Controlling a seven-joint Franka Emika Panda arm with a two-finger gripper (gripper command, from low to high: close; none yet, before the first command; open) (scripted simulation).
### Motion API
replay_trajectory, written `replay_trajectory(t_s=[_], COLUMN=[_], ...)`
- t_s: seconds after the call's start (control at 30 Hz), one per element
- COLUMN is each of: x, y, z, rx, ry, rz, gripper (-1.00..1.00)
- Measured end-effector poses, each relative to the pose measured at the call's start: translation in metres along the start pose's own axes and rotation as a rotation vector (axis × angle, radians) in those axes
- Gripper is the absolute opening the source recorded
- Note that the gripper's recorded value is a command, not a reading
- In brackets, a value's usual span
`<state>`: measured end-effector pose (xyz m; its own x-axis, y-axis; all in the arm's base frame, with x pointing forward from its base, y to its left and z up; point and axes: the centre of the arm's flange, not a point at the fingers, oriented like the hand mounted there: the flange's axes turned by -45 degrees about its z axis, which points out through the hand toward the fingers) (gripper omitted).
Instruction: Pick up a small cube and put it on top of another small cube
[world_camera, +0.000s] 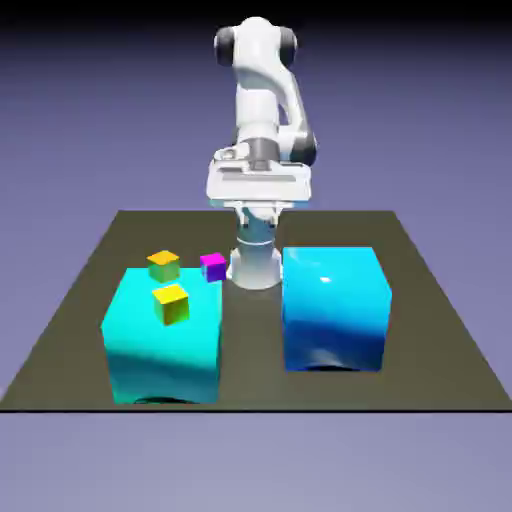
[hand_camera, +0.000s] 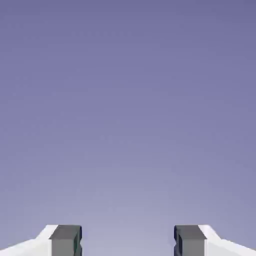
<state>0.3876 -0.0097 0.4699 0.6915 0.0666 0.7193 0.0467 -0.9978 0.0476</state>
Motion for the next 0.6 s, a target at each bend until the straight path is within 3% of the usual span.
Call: replay_trajectory(t_s=[0.3,0.6], x=[0.016,-0.028], y=[0.117,0.236], z=[-0.075,-0.141], rx=[-0.041,-0.028], ry=[0.04,0.057], rz=[-0.087,-0.149], gripper=[0.0,0.0])
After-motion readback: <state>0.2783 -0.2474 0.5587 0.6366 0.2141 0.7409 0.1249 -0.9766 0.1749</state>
